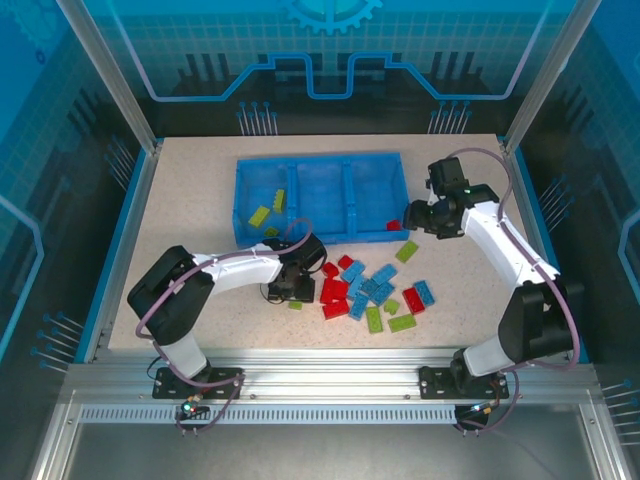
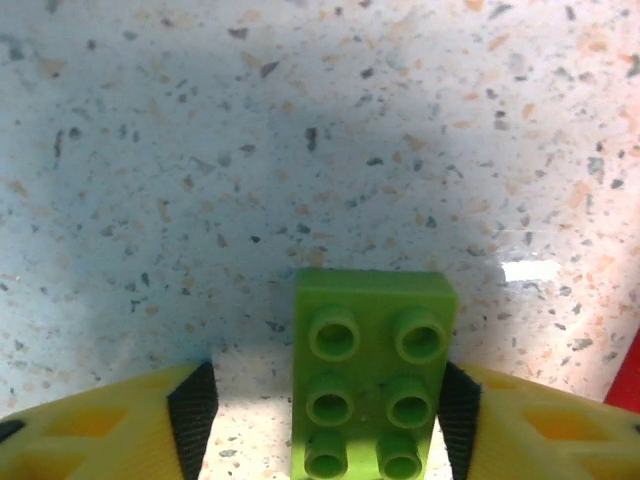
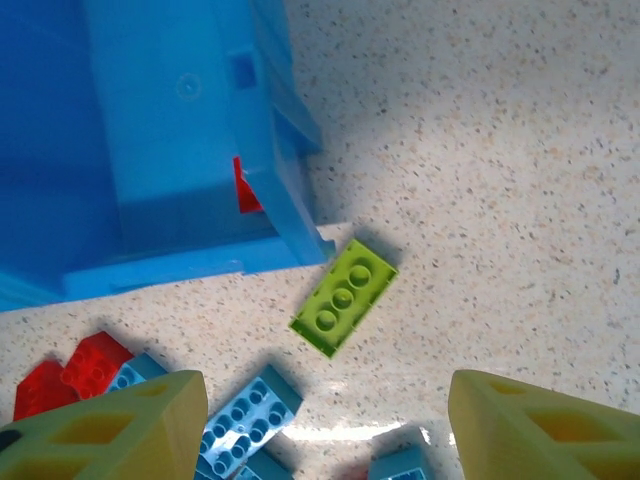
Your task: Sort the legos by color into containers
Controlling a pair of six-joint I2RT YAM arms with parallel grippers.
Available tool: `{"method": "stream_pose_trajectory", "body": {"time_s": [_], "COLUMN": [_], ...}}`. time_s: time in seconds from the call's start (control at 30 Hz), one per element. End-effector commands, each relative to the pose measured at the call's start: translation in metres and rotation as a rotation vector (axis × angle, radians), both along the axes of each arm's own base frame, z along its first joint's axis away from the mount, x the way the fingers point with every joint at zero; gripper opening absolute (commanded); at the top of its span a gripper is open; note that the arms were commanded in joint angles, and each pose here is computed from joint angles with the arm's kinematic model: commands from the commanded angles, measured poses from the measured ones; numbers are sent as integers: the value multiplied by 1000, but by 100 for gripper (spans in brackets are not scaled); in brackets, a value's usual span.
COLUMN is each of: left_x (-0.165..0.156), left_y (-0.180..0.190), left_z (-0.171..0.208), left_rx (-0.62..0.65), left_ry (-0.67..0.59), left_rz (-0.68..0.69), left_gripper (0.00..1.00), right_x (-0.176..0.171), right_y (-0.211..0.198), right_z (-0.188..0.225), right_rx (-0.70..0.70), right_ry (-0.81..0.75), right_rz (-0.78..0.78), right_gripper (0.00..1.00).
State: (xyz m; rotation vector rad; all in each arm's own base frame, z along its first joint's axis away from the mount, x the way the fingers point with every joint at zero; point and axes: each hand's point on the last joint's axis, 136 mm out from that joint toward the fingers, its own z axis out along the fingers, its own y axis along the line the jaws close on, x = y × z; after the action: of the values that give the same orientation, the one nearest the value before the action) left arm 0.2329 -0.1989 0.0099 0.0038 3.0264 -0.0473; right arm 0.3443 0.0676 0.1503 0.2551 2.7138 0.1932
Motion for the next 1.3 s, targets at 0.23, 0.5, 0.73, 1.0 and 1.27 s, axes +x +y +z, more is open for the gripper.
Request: {"method": "stream_pose_trajectory", "body": {"time_s": [0.23, 0.5, 0.73, 1.0, 1.27], "left_x": [1, 61, 127, 187, 213], "left_y": [0, 24, 56, 89, 93], "left_z": [-3, 81, 153, 154, 132], "left_rx": [-12, -149, -216, -276, -282], "left_ry": [3, -185, -345, -337, -296], "left_rz": [17, 143, 201, 316, 342], "left_gripper": [34, 35, 36, 36, 36], "right_x": [-40, -81, -130, -147, -156], "right_y": [-9, 10, 18, 34, 39], "right_z": [-27, -42, -73, -91, -108], "right_rx": [50, 47, -46, -39, -133], "right_ry": [48, 87, 233, 248, 304], "right_rz": [-33, 50, -10, 29, 85], "right_gripper": [66, 63, 64, 61, 47]}}
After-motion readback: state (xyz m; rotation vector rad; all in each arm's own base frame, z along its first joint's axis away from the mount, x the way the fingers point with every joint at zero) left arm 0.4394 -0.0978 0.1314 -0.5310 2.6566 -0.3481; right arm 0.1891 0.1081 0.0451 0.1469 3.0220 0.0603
